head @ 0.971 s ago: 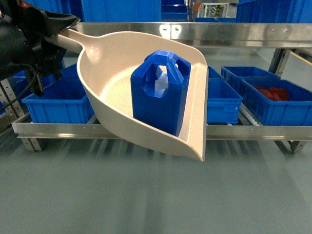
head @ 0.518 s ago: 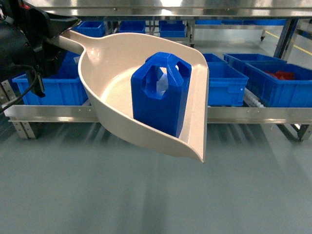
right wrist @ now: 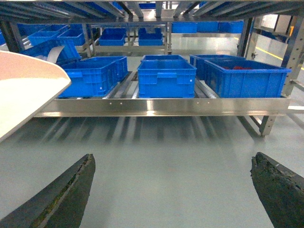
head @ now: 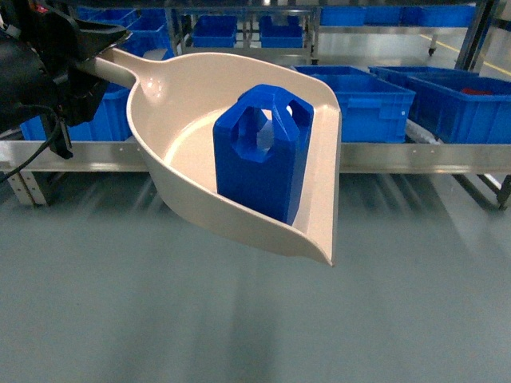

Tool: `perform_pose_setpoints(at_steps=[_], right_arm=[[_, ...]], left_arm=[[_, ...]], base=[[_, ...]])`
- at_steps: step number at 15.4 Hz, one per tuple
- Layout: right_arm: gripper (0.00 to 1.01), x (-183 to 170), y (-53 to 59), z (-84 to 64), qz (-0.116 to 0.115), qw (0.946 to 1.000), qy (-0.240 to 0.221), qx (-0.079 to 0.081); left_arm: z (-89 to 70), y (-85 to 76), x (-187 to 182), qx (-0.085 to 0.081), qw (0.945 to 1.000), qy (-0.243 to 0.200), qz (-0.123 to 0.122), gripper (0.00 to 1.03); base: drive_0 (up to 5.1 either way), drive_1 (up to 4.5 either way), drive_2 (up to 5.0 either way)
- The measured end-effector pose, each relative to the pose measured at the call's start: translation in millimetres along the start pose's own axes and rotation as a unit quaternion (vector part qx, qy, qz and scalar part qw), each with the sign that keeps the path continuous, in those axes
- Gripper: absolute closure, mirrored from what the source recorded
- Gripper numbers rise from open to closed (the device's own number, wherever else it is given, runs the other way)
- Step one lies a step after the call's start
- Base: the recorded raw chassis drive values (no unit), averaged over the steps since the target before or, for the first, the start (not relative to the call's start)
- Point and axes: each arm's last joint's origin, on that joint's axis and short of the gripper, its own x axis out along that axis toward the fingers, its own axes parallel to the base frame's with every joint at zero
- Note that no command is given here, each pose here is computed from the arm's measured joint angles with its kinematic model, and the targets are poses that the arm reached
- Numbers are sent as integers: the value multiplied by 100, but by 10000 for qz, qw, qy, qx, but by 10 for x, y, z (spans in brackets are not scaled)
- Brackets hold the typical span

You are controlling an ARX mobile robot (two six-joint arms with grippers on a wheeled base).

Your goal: Place part in tray to right shelf

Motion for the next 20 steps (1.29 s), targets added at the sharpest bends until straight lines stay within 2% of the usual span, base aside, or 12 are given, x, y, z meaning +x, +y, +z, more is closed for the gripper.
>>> perform_pose_setpoints(at_steps=[20], right_arm=[[3,0,0,-1,0,10000,8,2]], left_arm=[[-2,3,-2,-5,10000,14,5,90]], base=[[0,0,0]])
